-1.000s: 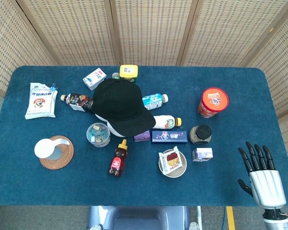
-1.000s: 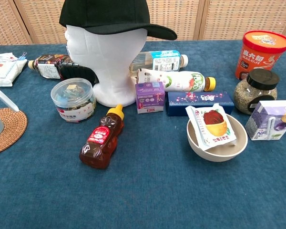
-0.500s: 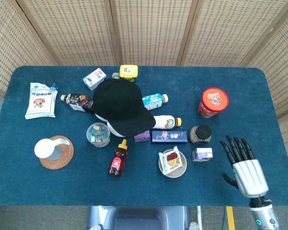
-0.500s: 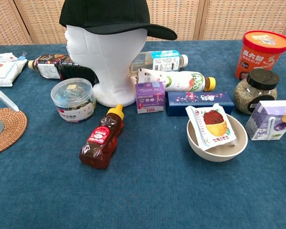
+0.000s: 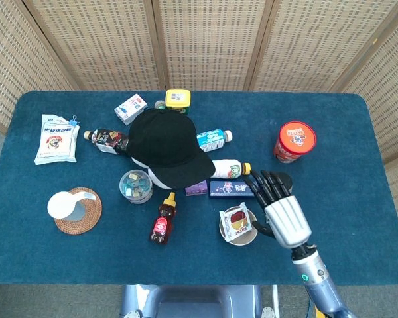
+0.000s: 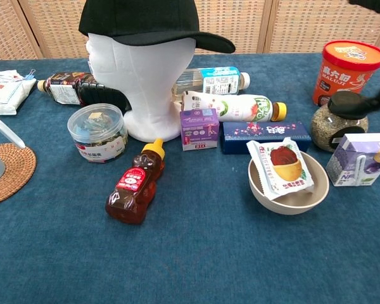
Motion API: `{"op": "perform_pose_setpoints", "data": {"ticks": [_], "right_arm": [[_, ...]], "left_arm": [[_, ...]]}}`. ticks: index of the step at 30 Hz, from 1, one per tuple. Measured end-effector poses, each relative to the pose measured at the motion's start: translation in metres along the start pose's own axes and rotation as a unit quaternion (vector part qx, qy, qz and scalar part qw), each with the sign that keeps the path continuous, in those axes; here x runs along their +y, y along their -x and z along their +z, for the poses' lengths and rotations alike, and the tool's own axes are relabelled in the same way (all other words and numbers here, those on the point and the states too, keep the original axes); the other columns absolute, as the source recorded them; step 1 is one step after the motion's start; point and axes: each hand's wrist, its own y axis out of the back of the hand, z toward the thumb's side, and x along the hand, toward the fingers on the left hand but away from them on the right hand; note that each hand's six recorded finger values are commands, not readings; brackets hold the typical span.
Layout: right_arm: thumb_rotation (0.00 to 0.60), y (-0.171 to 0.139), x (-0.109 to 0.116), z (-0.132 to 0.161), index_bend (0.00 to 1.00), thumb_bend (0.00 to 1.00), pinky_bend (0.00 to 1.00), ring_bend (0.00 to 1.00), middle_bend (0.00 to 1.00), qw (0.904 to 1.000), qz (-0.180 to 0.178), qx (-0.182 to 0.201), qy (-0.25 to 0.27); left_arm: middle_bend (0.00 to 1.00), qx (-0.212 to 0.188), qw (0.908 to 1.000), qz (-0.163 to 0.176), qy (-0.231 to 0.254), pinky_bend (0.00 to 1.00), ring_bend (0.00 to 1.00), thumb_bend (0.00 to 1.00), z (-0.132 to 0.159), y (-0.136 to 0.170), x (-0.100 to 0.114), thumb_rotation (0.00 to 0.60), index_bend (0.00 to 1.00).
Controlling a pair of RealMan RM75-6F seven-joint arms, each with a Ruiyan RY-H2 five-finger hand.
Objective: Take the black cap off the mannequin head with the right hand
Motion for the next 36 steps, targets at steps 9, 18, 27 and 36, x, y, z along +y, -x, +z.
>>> {"op": "perform_pose_setpoints", "data": {"ticks": [9,18,27,36], "right_arm": [[0.6,0.04,-0.014,0.028,0.0,0.0,0.13,0.04,0.06,0.9991,-0.04,0.009,0.011],[0.6,0.083,-0.031,0.052,0.0,0.0,0.16,0.06,0.09,0.9978,-0.062,0.009,0.022],[0.6,0.106,-0.044,0.056,0.06,0.0,0.19,0.12,0.15,0.9963,-0.079,-0.021,0.028],[0.6,0.119,-0.047,0.057,0.07,0.0,0.19,0.12,0.16,0.9939,-0.091,-0.046,0.044]], "left_arm": [[0.0,0.0,1.0,-0.003,0.002,0.05,0.0,0.2,0.0,0.0,0.0,0.6,0.0],[0.0,0.006,1.0,-0.007,0.002,0.05,0.0,0.2,-0.003,0.0,0.001,0.6,0.0],[0.0,0.01,0.9999,-0.008,0.005,0.05,0.0,0.2,-0.005,-0.002,0.002,0.6,0.0],[0.0,0.013,0.9999,-0.009,0.004,0.05,0.0,0.2,-0.005,-0.003,0.001,0.6,0.0]]}}
